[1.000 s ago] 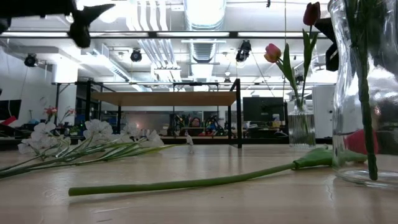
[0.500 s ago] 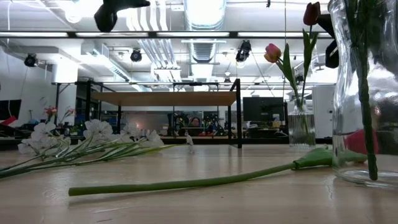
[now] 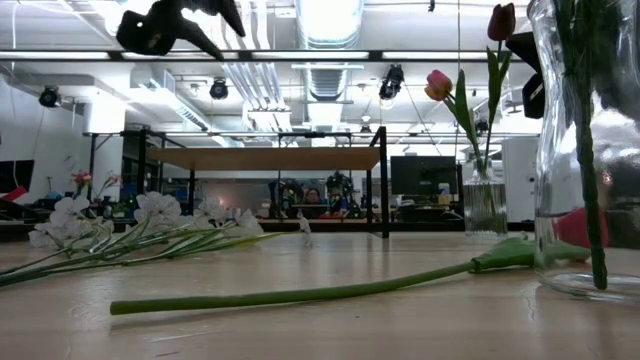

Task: Pick and place flowers into a vace then onto a shelf
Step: Put the white flowers into the bottom transparent vase

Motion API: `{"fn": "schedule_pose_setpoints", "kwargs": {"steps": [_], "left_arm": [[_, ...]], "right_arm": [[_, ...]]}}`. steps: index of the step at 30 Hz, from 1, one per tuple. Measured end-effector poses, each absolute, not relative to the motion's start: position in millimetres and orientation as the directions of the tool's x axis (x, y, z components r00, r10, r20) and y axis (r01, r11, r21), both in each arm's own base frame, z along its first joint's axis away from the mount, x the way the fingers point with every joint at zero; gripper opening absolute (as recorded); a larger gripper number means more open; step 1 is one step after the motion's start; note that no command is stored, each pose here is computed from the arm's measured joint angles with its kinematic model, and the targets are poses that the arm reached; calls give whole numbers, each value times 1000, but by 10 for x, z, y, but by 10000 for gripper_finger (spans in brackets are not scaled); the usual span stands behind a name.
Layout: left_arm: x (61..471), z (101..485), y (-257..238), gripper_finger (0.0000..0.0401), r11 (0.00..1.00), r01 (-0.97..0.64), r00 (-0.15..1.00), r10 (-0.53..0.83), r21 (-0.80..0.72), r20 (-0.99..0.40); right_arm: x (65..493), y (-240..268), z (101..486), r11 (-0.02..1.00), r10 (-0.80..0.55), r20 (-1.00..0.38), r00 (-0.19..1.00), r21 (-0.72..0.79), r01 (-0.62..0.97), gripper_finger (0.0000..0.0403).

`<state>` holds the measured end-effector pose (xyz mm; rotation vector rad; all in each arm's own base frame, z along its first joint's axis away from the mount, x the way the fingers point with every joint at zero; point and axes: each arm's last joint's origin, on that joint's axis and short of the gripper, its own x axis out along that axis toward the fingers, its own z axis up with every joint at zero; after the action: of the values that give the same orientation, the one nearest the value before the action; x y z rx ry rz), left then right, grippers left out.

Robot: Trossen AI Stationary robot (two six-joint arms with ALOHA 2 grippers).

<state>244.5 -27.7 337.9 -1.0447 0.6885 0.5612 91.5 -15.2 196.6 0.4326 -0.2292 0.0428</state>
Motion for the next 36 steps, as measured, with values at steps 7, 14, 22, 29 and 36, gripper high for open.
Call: {"fn": "schedule_pose_setpoints", "kwargs": {"steps": [7,14,22,29,36], "left_arm": [[2793,3106,-613,159,311,-795,537,-37,-521,-843],[2836,2801,-1062,159,216,-886,404,-78,-411,-911],[2796,2410,-1437,159,116,-966,229,-24,-230,-973],[2912,2029,-1579,159,42,-990,136,17,-135,-991],[2956,1840,-1609,159,29,-997,74,28,-73,-997]], "right_arm": [[916,-152,1966,903,-7,229,973,420,-92,9],[916,-152,1965,903,-8,228,974,419,-91,9],[917,-152,1962,903,-8,225,974,420,-90,9],[917,-152,1962,904,-8,225,974,419,-89,9],[918,-152,1956,903,-8,218,976,420,-86,9]]}}
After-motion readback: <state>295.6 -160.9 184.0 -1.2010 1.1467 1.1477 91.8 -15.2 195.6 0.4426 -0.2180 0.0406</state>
